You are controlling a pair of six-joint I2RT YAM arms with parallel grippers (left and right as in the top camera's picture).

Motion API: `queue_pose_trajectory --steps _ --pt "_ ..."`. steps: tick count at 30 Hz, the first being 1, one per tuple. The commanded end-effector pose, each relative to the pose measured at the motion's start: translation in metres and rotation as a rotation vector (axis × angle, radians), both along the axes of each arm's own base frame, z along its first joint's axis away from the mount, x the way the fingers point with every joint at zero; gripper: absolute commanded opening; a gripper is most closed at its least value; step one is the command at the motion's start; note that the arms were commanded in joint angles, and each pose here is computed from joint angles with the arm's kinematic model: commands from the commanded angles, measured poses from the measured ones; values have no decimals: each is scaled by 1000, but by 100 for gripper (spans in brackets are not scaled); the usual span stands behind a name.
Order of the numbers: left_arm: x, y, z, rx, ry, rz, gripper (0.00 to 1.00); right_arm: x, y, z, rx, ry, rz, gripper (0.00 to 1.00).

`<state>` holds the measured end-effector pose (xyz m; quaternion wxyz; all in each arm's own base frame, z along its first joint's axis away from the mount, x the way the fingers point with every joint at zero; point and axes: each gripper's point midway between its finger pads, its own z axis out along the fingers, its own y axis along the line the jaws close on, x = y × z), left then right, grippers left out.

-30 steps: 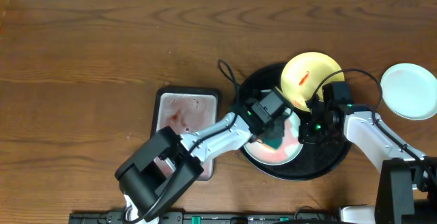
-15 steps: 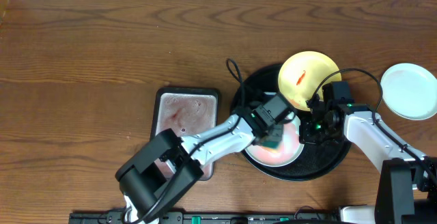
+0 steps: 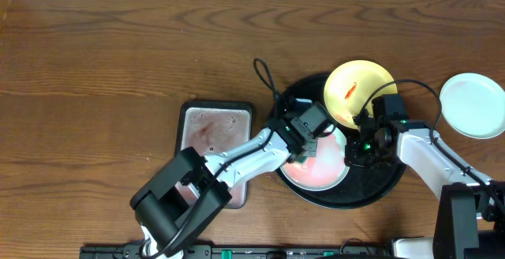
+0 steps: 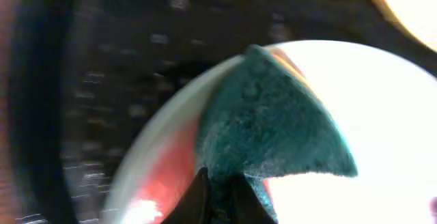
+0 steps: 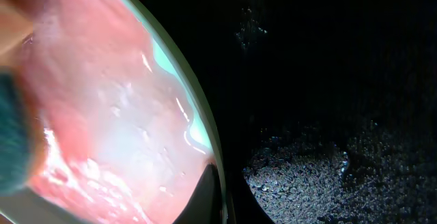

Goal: Clean dirty plates on tray and stack at the side
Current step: 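Scrub the mint plate on the tray with the sponge in left gripper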

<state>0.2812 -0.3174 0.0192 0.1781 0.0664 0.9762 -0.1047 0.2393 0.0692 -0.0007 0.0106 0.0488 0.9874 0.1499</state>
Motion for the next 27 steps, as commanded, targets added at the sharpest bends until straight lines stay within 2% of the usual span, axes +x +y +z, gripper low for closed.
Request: queue_pose_trajectory --steps 1,5,13,15,18,23,27 --pt "-48 -34 -17 -207 291 -56 7 -12 -20 -13 -118 45 -10 1" --pt "-59 -41 -15 -242 340 -73 8 -12 -20 -13 -119 45 -10 1" --pt "-79 -51 -16 -231 351 -126 9 -12 -20 -13 -119 45 -10 1" --pt "-82 -53 -17 -217 328 -181 9 -12 -20 -13 -119 45 -10 1" --pt "-75 -48 -17 -180 269 -235 8 -12 -20 -13 -119 45 -10 1" --pt "-43 -21 0 -103 158 -138 8 -13 -20 -13 -119 51 -10 1" --pt "-13 5 36 -84 32 -79 7 -13 -20 -13 -119 51 -10 1"
